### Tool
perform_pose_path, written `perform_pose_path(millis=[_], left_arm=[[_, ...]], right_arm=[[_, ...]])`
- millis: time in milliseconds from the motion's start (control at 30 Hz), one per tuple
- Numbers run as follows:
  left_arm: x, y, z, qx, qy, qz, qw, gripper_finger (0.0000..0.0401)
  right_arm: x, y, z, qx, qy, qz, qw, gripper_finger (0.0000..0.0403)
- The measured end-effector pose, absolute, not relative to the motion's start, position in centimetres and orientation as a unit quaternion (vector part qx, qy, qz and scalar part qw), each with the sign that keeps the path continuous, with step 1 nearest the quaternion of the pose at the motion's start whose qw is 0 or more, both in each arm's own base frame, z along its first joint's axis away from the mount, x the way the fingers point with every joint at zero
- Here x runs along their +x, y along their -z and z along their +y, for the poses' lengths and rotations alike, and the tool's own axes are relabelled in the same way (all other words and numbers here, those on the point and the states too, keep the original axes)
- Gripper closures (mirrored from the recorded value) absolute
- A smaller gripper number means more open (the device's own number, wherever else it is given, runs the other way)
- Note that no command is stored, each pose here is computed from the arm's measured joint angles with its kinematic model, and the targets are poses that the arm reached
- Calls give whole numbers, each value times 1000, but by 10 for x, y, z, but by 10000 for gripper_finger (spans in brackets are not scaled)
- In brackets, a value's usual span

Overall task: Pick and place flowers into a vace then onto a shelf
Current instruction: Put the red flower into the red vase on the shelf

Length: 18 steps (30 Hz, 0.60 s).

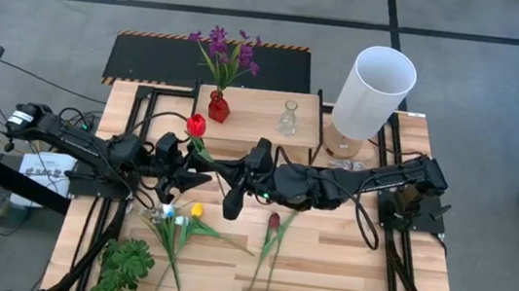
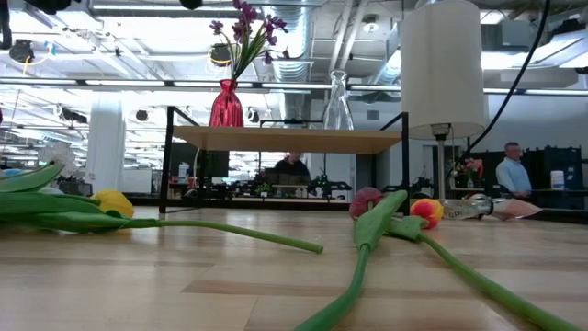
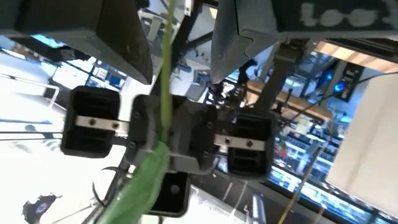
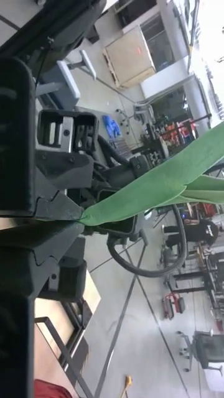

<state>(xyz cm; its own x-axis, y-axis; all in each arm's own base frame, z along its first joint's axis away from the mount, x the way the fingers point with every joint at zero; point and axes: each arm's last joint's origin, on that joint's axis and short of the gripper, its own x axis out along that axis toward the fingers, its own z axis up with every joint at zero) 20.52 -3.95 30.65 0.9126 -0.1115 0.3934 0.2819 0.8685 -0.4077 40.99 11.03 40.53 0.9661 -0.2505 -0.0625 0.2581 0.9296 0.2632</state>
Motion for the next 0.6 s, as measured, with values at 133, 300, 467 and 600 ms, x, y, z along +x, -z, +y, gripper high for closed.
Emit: perform_pose_path(millis=[133, 300, 467, 600], left_arm=[[206, -313, -37, -228, 94, -196, 949, 250], [209, -320, -34, -221, 92, -179, 954, 250], [210, -322, -34, -219, 91, -175, 955, 250], [210, -322, -34, -219, 91, -174, 956, 257]], right_arm=[[410, -405, 110, 136, 127, 15, 982, 403], [410, -405, 111, 135, 124, 17, 983, 403], [410, -405, 111, 135, 123, 18, 983, 403], [410, -405, 111, 135, 124, 18, 983, 403]])
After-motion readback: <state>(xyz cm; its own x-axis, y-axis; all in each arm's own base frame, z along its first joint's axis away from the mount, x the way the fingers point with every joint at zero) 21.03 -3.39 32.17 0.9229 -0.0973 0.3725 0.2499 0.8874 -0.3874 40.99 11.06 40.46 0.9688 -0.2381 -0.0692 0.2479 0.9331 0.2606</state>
